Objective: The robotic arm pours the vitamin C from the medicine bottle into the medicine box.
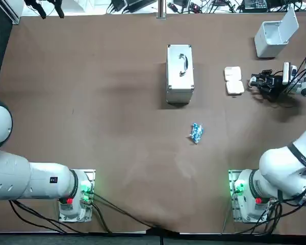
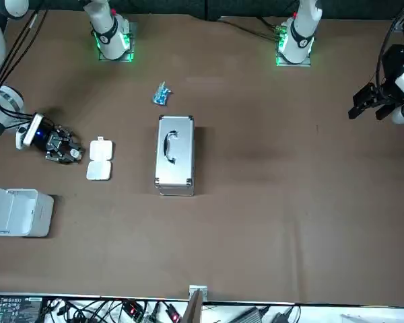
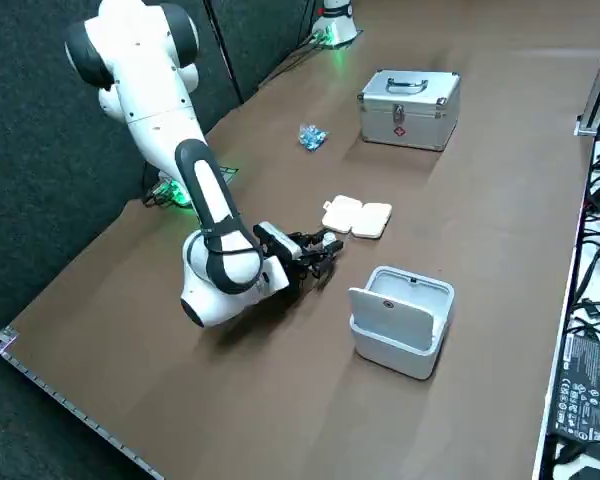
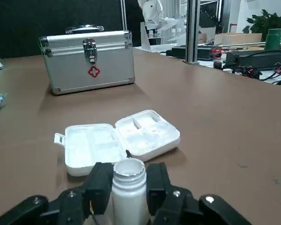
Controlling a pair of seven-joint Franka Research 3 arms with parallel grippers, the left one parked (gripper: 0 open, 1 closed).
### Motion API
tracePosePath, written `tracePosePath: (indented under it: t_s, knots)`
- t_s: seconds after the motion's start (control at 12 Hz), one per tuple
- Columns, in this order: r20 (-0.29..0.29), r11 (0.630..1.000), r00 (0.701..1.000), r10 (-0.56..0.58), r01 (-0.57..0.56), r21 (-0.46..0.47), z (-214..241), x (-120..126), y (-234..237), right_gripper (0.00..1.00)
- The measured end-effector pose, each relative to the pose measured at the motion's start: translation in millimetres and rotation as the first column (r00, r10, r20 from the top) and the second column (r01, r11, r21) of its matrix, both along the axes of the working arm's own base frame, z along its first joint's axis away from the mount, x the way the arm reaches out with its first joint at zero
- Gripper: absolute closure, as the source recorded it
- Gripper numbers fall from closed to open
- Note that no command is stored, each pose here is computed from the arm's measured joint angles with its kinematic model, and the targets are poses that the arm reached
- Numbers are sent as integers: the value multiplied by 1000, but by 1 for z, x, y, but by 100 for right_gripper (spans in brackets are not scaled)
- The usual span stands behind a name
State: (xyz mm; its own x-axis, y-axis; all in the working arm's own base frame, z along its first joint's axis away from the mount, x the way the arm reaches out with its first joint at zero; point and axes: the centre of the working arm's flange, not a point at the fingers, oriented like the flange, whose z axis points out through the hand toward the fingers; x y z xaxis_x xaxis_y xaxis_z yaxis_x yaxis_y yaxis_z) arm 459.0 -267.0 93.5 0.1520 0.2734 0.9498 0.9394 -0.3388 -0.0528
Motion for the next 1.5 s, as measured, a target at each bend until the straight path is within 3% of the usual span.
tracePosePath:
  t_s: [0.33, 0.5, 0.67, 0.83, 1.08, 1.5]
  knots:
    - [1, 1000, 1000, 1, -1, -1, 0, 1, 0, 51]
    - [9, 1000, 1000, 3, -3, -7, 2, 4, -2, 30]
    - [20, 1000, 1000, 7, -6, -15, 6, 10, -4, 28]
    - [17, 1000, 1000, 7, -7, -15, 10, 15, -5, 8]
    - [-9, 1000, 1000, 4, -4, -12, 18, 21, -5, 0]
    - [-87, 997, 996, 11, -17, -71, 65, 28, -10, 0]
